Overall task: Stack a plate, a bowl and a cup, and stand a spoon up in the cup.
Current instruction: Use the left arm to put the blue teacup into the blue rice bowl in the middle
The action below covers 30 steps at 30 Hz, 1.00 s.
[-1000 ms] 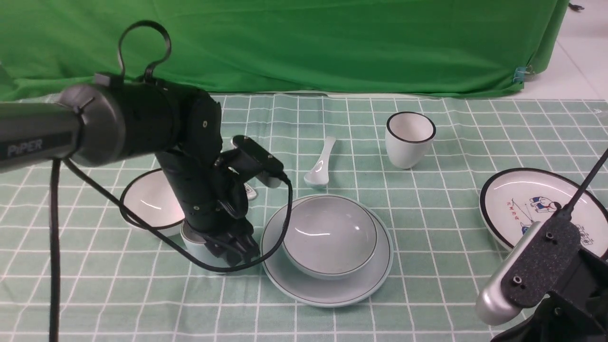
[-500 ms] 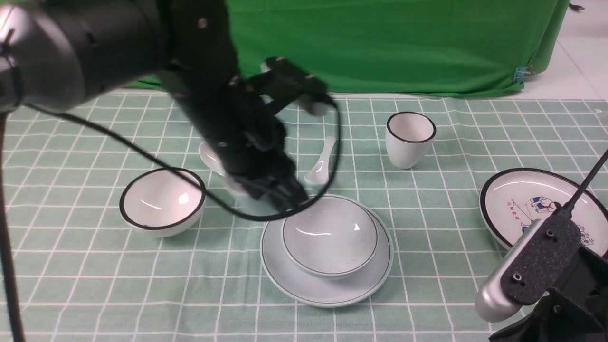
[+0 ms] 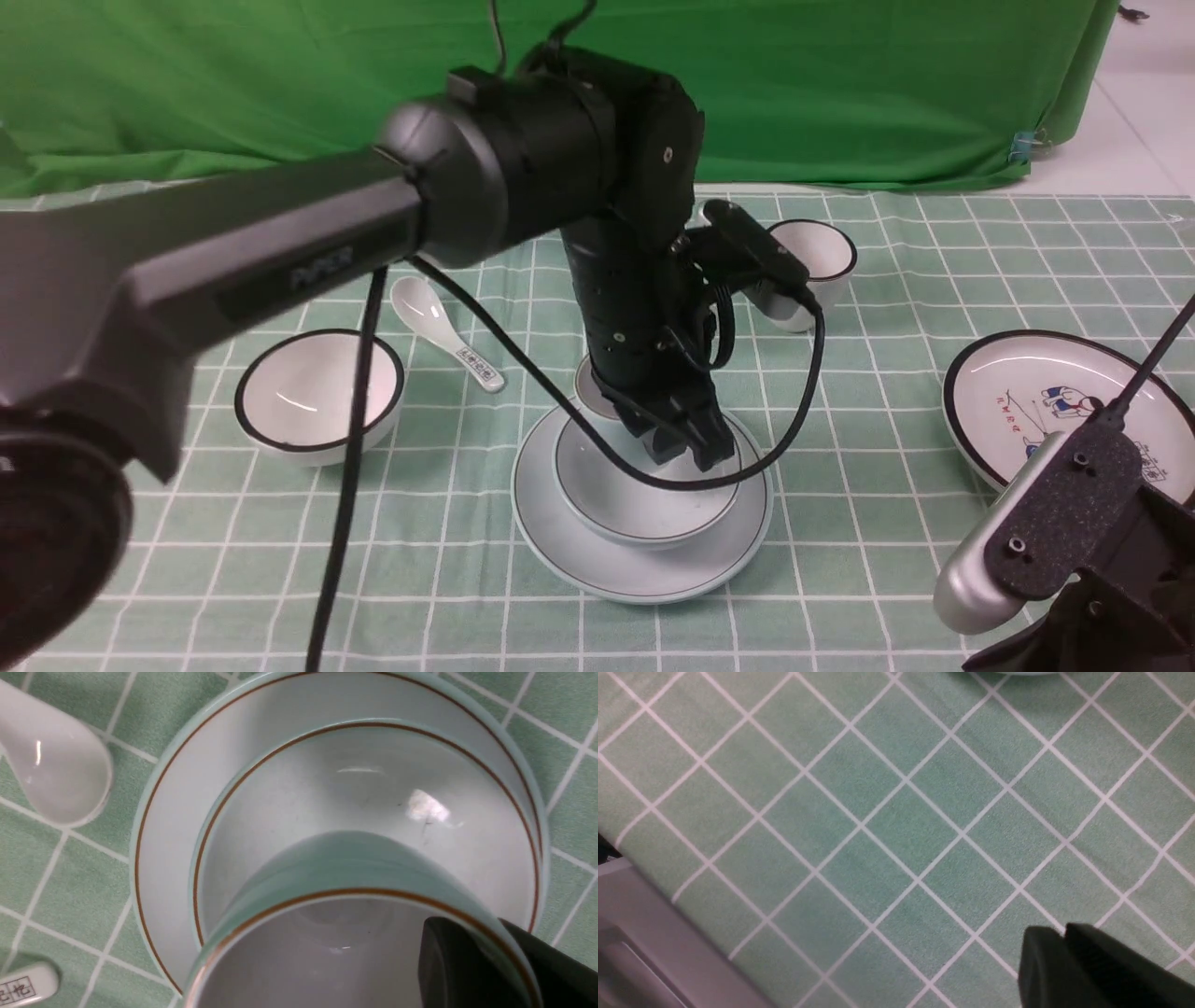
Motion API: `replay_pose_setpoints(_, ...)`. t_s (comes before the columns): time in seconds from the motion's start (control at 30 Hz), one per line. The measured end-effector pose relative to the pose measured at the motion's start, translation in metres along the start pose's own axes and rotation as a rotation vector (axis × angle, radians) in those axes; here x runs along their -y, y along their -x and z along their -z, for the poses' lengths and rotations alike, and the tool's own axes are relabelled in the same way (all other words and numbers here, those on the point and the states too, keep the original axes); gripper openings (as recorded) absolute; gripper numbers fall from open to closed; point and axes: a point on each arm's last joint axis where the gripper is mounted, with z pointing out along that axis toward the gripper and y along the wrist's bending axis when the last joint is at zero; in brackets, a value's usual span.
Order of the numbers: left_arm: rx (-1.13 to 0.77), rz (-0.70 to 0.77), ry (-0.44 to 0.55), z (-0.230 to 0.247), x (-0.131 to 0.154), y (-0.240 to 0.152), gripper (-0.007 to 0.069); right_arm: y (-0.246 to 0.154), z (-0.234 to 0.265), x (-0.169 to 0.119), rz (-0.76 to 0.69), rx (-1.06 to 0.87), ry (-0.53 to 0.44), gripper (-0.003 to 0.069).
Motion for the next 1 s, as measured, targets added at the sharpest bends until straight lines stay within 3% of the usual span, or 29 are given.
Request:
replay_pose_setpoints(0.77,-0.024,-0.011,-0.019,-0.027,-0.003,0.003,0.0066,0.001,0.0,0.0,0.004,0.01,-0.004,0.0114)
replay_pose_setpoints(1.0,-0.038,-0.01,-0.032,-0.025,-0.002,0.002,0.0242,0.003,0.0,0.0,0.004,0.037,-0.004,0.0139)
